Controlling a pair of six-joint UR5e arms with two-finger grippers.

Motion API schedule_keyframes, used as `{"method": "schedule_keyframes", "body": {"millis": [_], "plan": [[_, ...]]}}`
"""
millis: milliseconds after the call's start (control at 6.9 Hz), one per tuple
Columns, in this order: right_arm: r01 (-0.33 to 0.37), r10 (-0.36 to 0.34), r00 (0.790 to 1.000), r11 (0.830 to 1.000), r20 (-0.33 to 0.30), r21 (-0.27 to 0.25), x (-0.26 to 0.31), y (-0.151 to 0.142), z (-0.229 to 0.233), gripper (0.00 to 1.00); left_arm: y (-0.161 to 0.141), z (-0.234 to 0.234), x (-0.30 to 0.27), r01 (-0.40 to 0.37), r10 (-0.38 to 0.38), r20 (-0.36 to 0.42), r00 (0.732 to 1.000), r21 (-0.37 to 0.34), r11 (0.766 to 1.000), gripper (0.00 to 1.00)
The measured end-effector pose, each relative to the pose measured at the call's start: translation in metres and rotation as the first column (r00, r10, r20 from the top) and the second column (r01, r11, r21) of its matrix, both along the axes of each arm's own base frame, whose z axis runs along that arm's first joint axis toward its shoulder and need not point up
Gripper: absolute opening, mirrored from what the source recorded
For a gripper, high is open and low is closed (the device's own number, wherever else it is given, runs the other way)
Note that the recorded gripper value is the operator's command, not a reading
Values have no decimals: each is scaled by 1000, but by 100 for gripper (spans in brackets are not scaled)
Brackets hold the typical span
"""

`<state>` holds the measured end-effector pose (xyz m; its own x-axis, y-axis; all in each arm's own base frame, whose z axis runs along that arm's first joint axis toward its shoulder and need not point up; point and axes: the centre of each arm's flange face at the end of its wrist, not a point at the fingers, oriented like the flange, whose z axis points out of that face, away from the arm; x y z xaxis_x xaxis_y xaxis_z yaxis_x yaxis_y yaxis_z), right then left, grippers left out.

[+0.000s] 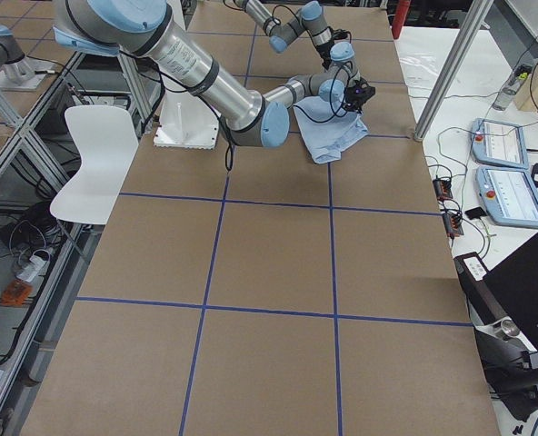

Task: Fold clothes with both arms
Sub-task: 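Lift the near edge with both grippers and fold it away from the robot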

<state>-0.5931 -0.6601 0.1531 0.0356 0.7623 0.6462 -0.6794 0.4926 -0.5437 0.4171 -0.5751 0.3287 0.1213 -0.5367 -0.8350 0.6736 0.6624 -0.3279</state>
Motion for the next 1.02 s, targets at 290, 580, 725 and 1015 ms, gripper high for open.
{"method": "schedule_keyframes", "body": {"millis": [290,580,725,1015], "plan": [[2,-2,1000,1000,1,2,-8,-4,7,0,-8,13,2,-1,1,8,1000,15,1000,0],[6,-6,1000,1000,10,11,-15,-3,19,3,-18,29,5,4,-4,0,1000,32,999,0],[5,-5,1000,1000,10,12,-16,-3,21,6,-21,32,5,6,-6,-1,1000,34,999,0],[-1,1,1000,1000,11,16,-14,-6,22,7,-28,35,9,8,-8,1,1000,33,999,7]]}}
